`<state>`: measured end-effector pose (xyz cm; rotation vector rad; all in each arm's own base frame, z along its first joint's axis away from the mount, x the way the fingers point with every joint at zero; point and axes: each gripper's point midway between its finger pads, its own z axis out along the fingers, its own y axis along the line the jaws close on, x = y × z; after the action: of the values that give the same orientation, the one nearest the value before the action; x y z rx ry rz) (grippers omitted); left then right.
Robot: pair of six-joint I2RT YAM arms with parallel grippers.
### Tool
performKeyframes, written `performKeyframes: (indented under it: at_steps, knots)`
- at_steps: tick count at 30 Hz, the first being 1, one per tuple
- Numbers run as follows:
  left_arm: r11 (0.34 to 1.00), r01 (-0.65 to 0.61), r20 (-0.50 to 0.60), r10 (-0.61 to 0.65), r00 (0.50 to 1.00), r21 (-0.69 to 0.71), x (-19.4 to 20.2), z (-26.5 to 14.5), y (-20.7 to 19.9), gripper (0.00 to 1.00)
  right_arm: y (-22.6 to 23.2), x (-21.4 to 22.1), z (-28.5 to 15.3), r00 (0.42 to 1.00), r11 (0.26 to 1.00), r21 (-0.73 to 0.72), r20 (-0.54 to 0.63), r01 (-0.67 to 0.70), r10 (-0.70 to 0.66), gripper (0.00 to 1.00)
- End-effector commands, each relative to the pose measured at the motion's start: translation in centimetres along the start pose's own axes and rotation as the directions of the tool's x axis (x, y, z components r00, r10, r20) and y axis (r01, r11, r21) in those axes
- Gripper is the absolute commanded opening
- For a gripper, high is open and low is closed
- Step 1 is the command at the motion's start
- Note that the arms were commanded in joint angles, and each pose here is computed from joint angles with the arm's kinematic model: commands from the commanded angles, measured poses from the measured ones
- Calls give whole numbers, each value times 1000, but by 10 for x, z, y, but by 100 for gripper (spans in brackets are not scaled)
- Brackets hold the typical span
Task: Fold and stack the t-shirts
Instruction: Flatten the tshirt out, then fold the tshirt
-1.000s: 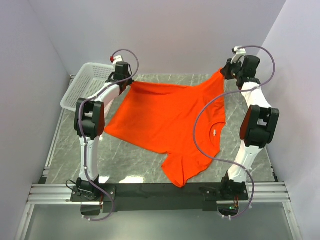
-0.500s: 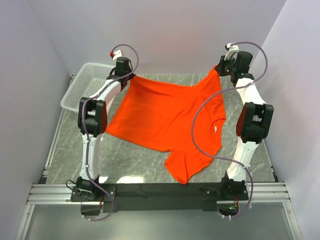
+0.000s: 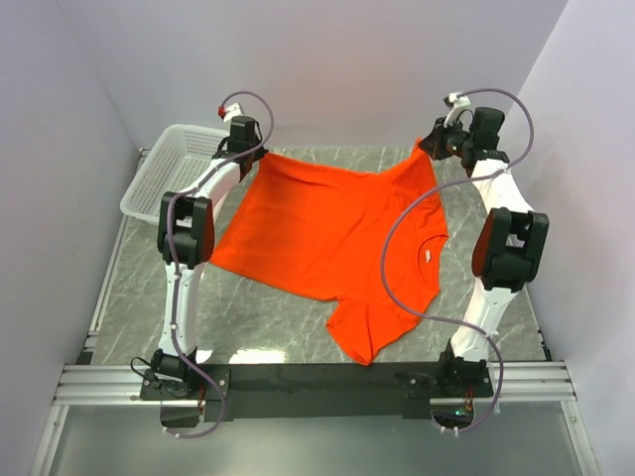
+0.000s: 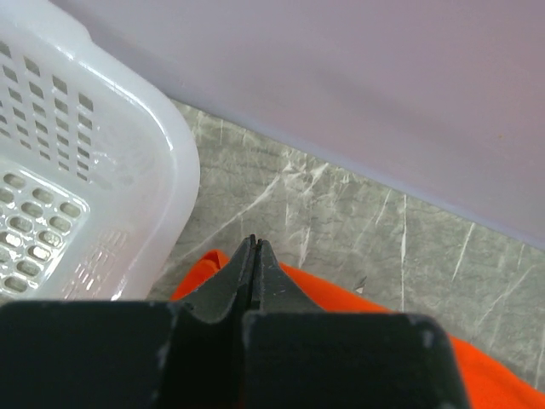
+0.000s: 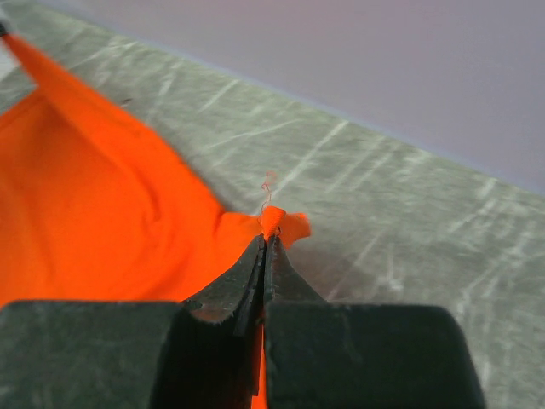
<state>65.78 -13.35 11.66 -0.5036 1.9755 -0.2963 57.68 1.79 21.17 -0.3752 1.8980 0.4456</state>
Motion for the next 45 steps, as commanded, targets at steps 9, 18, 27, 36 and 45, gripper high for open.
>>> performKeyframes:
  at_steps: [9,18,27,36,45]
  knots:
    - [996,25,76,-31,997,86,-38,-4,-22,1,75,-15,-60,995,963,-251,28,100,-96,0]
    - [994,6,80,-15,997,109,-41,-5,-22,1,97,-7,-85,990,946,-292,9,140,-143,0]
    - [992,-16,75,6,997,124,-41,-7,-21,1,109,6,-104,982,937,-303,-11,176,-189,0]
    - [982,-49,131,25,991,182,-60,-20,-25,1,118,18,-116,981,936,-305,-26,177,-194,0]
    - [976,-88,151,58,987,198,-65,-30,-21,1,138,28,-126,977,925,-333,-39,184,-208,0]
